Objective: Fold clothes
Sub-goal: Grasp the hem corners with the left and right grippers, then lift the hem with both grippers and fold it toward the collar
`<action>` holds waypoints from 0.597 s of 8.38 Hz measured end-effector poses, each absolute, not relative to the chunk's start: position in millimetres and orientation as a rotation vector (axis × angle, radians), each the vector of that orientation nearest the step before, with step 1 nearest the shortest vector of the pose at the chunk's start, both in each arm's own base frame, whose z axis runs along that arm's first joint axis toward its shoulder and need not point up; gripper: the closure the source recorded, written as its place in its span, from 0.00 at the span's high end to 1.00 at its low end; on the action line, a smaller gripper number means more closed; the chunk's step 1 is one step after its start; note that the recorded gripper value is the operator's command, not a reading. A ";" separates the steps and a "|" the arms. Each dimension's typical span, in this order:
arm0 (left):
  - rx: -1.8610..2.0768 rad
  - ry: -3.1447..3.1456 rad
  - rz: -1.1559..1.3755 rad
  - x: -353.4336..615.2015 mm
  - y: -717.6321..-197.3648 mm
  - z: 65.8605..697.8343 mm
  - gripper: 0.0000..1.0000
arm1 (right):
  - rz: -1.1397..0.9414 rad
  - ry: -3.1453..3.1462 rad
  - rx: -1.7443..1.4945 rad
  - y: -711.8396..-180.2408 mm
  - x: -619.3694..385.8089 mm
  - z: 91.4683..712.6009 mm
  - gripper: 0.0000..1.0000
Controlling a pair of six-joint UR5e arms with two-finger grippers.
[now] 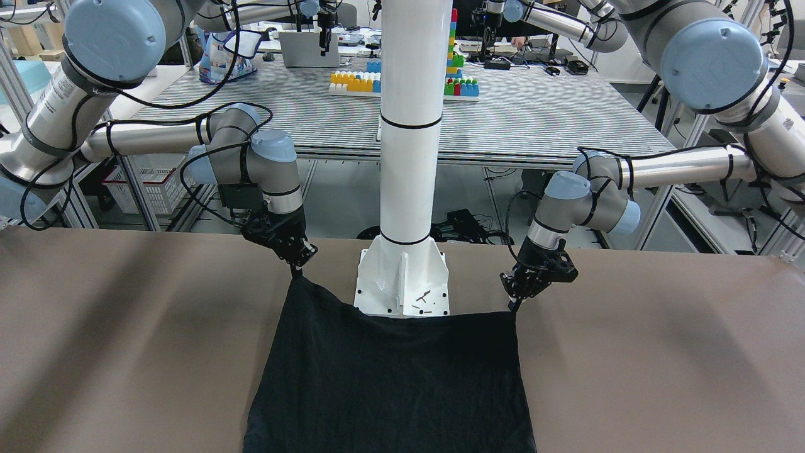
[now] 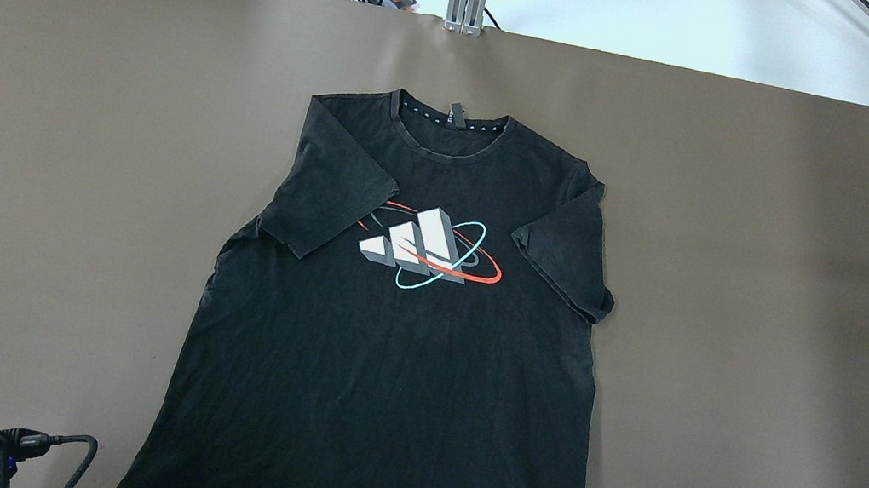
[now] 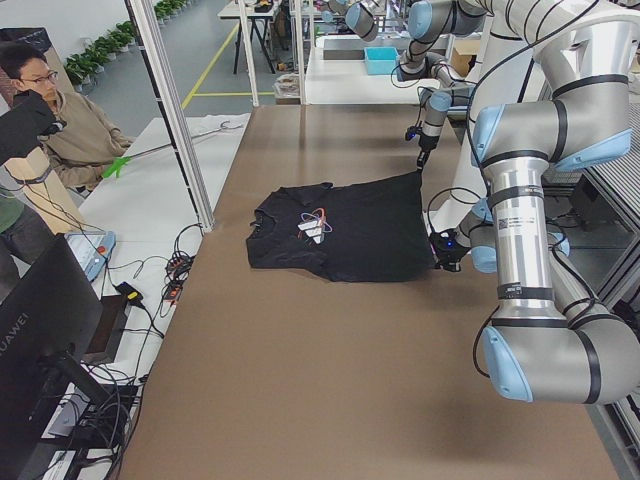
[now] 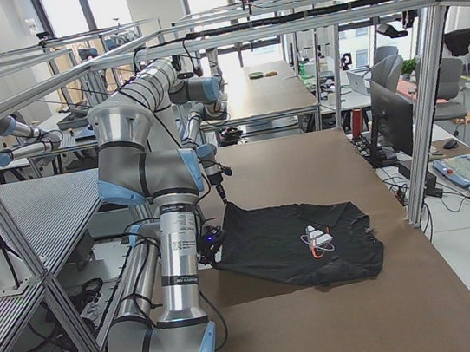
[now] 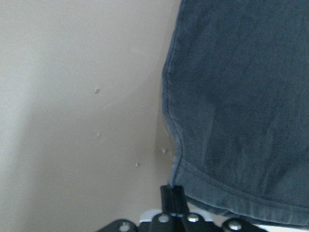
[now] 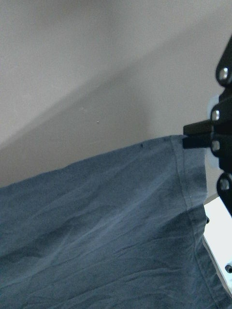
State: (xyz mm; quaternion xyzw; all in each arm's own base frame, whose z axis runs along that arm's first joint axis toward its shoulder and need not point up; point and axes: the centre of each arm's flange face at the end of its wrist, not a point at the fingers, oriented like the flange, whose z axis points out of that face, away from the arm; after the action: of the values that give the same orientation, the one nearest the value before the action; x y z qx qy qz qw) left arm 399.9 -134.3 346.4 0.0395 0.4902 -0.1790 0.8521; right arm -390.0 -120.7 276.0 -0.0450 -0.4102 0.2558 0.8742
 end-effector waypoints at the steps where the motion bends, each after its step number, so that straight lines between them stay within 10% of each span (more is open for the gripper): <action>1: 0.069 1.059 -0.386 399.5 -143.1 333.6 0.00 | 0.543 -0.868 -0.101 -123.7 -384.0 267.5 0.00; 5: 0.080 1.157 -0.387 396.9 -249.5 262.0 0.00 | 0.578 -0.870 -0.119 -211.6 -351.7 253.6 0.00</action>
State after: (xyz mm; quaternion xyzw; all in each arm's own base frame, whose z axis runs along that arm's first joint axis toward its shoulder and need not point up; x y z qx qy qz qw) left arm 396.9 -249.5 262.0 0.0376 0.5431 -0.1818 0.8189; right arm -351.7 -211.6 253.6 -0.0567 -0.4154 0.2759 0.8649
